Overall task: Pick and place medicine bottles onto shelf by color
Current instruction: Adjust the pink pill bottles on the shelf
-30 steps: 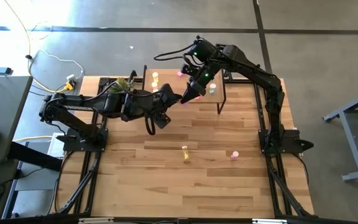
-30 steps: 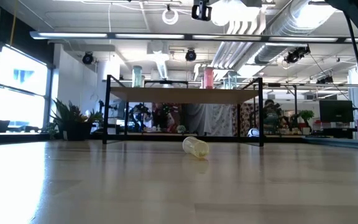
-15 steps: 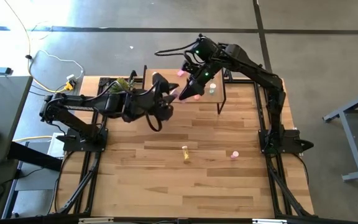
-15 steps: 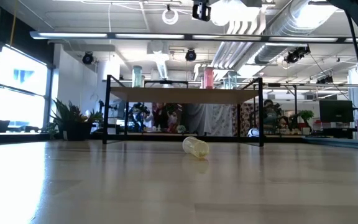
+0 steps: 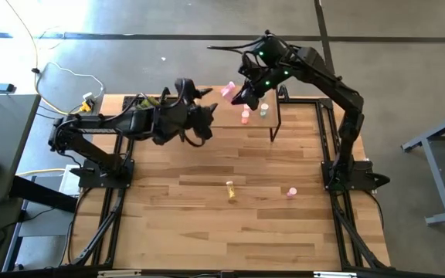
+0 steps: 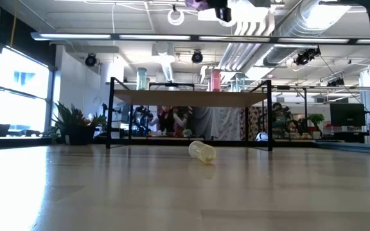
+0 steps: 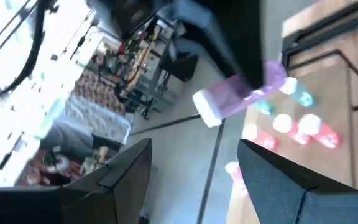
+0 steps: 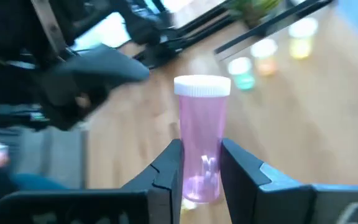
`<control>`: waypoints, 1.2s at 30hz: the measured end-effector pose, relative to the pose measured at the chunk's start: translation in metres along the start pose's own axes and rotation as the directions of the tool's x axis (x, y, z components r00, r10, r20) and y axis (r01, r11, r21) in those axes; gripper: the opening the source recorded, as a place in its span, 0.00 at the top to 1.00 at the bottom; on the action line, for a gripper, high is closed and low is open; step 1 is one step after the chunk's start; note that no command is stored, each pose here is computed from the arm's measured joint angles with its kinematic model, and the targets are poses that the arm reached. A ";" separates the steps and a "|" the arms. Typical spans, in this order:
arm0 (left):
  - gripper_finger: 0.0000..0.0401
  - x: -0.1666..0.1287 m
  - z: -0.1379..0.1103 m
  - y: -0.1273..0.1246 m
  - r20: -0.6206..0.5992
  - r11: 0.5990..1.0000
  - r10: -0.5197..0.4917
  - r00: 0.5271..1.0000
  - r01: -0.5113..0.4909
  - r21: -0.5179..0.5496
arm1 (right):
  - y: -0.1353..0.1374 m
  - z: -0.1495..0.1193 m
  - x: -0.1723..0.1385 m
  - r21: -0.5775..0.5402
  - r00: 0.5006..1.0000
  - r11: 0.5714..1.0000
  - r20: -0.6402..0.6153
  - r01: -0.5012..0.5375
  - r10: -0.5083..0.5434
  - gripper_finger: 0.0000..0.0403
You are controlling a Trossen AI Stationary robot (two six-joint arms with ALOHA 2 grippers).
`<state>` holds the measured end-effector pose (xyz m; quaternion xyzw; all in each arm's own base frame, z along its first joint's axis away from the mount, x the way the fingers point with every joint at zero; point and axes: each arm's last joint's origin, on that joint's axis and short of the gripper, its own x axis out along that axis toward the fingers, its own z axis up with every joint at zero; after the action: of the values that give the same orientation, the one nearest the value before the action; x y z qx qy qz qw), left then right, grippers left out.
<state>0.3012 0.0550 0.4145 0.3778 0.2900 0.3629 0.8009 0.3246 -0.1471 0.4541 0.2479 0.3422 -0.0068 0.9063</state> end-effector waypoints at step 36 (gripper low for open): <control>0.43 0.035 -0.055 0.108 0.275 0.683 -0.441 0.854 0.518 -0.515 | 0.019 0.009 -0.009 -0.599 0.957 0.747 0.204 0.289 -0.207 0.82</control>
<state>0.2414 0.1535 0.4661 0.0528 0.2041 0.1848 0.9599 0.3270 -0.1359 0.4740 -0.1137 0.2978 -0.0292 0.9474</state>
